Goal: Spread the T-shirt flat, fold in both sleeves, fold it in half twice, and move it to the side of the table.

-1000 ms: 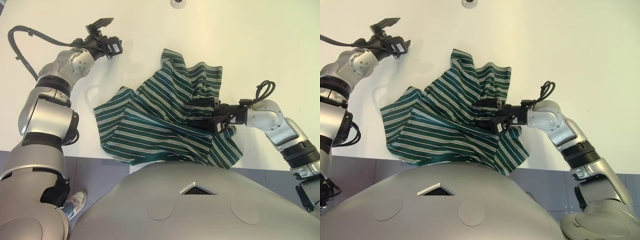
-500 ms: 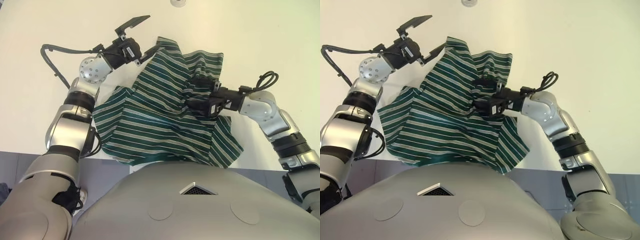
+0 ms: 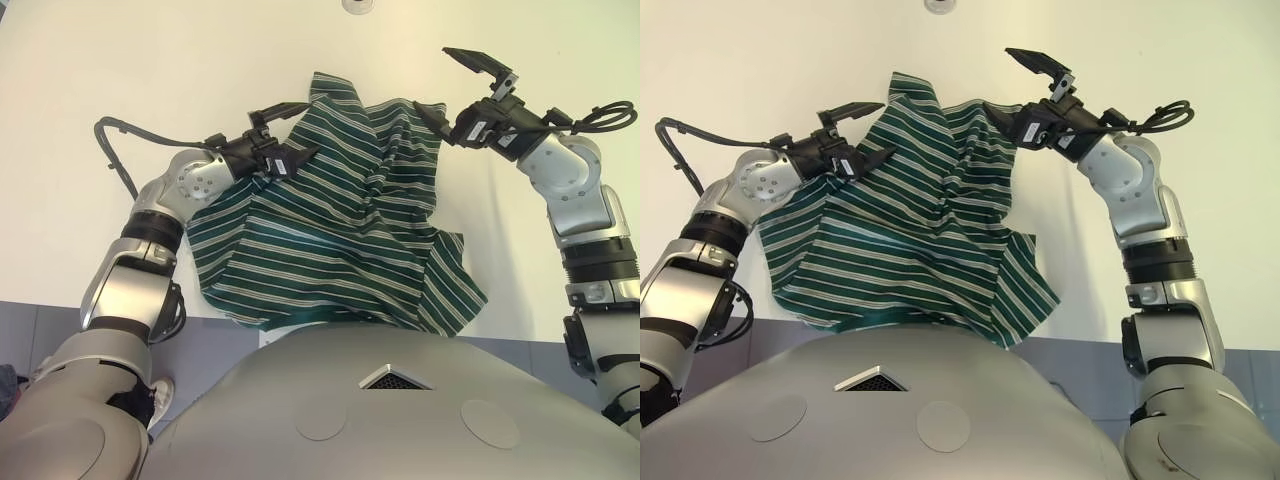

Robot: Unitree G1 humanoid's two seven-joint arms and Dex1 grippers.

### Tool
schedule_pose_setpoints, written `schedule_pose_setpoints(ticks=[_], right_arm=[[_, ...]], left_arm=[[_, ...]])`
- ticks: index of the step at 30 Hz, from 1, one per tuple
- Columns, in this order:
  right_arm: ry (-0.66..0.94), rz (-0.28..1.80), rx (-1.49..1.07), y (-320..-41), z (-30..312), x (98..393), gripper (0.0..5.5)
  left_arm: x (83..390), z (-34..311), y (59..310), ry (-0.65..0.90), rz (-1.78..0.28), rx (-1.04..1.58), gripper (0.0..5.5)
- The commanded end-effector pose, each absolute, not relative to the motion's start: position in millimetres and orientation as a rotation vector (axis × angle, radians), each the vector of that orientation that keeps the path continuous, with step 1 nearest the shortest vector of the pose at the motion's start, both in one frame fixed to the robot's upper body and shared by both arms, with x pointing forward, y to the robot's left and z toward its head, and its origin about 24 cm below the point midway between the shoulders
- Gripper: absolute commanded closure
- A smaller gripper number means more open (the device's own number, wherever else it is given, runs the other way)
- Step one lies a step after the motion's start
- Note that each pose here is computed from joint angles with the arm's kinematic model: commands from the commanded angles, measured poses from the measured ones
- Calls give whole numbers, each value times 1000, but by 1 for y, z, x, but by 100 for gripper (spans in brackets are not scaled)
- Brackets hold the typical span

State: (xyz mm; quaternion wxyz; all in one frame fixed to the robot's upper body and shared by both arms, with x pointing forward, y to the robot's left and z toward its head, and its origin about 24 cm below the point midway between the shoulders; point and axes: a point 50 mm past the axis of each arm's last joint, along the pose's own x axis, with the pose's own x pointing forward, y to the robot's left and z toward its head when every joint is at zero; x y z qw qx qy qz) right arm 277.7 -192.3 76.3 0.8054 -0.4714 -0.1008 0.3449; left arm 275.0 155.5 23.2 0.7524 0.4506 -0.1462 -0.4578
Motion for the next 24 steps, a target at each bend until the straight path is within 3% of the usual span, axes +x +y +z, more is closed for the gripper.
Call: schedule_pose_setpoints(ticks=[1,13,24], right_arm=[[-125,693,-1083,-204,62,287,178],[-135,667,-1083,-191,51,304,178],[-11,751,-1118,-181,22,317,178]], left_arm=[[278,16,162,-270,-991,1069,181],[273,16,191,-240,-936,1136,181],[271,22,188,-286,-878,1081,181]])
